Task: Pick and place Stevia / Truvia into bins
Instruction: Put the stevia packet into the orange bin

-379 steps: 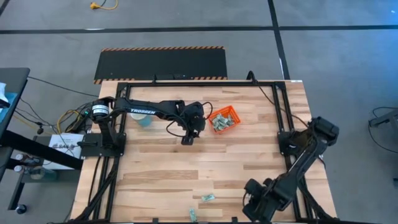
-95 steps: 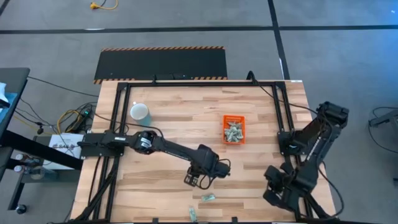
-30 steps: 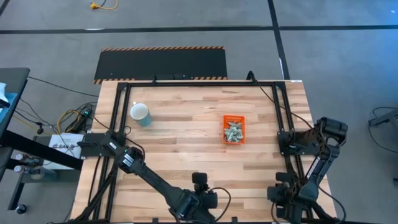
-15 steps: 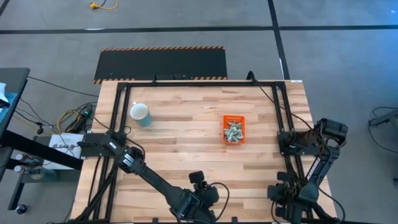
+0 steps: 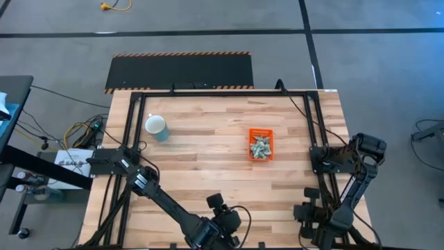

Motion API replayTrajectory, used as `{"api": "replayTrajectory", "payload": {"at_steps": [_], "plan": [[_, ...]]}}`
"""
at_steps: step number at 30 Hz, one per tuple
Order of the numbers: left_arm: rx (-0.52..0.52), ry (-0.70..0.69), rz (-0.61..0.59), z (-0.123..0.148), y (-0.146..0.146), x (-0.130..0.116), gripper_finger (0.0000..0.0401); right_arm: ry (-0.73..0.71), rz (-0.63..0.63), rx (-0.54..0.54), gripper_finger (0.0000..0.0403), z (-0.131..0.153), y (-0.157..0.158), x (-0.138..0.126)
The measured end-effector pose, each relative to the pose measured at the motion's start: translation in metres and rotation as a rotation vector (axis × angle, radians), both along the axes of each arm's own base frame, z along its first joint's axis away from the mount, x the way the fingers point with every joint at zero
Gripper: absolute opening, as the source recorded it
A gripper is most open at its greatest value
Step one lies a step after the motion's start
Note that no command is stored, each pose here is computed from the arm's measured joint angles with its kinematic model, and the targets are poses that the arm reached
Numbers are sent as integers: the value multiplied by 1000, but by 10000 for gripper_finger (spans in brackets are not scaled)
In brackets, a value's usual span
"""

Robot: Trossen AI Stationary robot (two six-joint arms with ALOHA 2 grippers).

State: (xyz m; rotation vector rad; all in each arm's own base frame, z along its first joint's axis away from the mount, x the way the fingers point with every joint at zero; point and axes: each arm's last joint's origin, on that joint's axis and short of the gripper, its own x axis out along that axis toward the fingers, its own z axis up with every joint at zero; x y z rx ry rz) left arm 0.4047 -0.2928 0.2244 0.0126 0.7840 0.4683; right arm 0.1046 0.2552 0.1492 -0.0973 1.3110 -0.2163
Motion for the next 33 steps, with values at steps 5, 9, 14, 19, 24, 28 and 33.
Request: {"api": "replayTrajectory", "payload": {"at_steps": [5, 9, 14, 19, 24, 28, 33], "plan": [[3, 14, 22, -17, 2, 0, 132, -134, 0, -74, 1, 20, -14, 18], [-5, 11, 26, -25, 2, 1, 132, -246, -20, -133, 1, 48, -42, 36], [-13, -2, 22, -25, 0, 2, 132, -360, -58, -160, 0, 91, -90, 59], [-10, -5, 0, -24, -2, 2, 132, -375, -118, -168, 0, 113, -135, 79], [-13, -14, -3, -24, -2, 3, 132, -327, -96, -73, 0, 112, -166, 106], [-11, -16, -8, -24, -3, 4, 132, -314, -90, 33, 0, 99, -194, 124], [-13, -20, -9, -24, -3, 4, 132, -309, -131, 62, 0, 90, -222, 131]]}}
